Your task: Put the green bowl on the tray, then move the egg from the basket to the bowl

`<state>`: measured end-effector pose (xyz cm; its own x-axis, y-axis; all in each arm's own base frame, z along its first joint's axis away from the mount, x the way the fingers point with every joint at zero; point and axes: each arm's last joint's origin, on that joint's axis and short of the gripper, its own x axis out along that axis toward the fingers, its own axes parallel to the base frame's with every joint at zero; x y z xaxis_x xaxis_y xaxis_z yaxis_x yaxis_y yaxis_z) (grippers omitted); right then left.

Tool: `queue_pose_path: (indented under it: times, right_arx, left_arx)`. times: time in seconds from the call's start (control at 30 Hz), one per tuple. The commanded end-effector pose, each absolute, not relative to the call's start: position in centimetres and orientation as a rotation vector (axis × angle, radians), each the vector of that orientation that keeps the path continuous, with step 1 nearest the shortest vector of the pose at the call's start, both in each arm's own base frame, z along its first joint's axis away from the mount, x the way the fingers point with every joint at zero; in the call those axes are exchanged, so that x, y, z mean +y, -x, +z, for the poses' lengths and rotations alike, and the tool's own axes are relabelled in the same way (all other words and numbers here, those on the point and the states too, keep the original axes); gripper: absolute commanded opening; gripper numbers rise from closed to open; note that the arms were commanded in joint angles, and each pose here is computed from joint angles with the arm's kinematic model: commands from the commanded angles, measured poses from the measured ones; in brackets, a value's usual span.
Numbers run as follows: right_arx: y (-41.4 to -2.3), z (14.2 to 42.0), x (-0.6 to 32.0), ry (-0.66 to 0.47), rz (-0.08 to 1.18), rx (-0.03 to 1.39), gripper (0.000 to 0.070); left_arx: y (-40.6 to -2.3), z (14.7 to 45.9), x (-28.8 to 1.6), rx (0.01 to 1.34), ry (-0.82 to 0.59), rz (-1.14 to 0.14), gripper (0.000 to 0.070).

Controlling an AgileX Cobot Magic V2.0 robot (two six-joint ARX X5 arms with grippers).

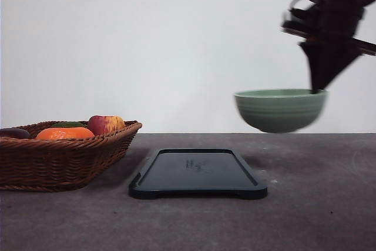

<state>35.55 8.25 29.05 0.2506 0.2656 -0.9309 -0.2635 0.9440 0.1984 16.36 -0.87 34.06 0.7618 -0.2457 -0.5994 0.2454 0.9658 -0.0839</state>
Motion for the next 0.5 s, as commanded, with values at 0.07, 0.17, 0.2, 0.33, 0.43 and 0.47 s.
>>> queue_pose_path:
  times: [0.07,0.17,0.2,0.33,0.43,0.47]
  right_arx:
    - [-36.4,28.3,11.9,0.033,0.429,1.257,0.0000]
    - [-36.5,27.6,14.5,0.050,0.473,1.239,0.0000]
    - [-36.6,27.4,15.3,0.055,0.490,1.236,0.0000]
    - [-36.9,26.4,17.9,0.073,0.530,1.234,0.0000]
    - [-37.4,25.7,19.2,0.078,0.544,1.232,0.0000]
    - [-37.5,25.4,19.4,0.078,0.545,1.235,0.0000]
  left_arx:
    - [-16.4,34.8,-0.9,0.621,-0.009,-0.276,0.0386]
    - [-16.4,34.8,-0.9,0.624,-0.008,-0.275,0.0386]
    - [-16.4,34.8,-0.9,0.625,-0.008,-0.275,0.0386]
    - [-16.4,34.8,-0.9,0.628,-0.007,-0.275,0.0386]
    - [-16.4,34.8,-0.9,0.628,-0.007,-0.275,0.0386]
    - [-16.4,34.8,-0.9,0.628,-0.007,-0.275,0.0386]
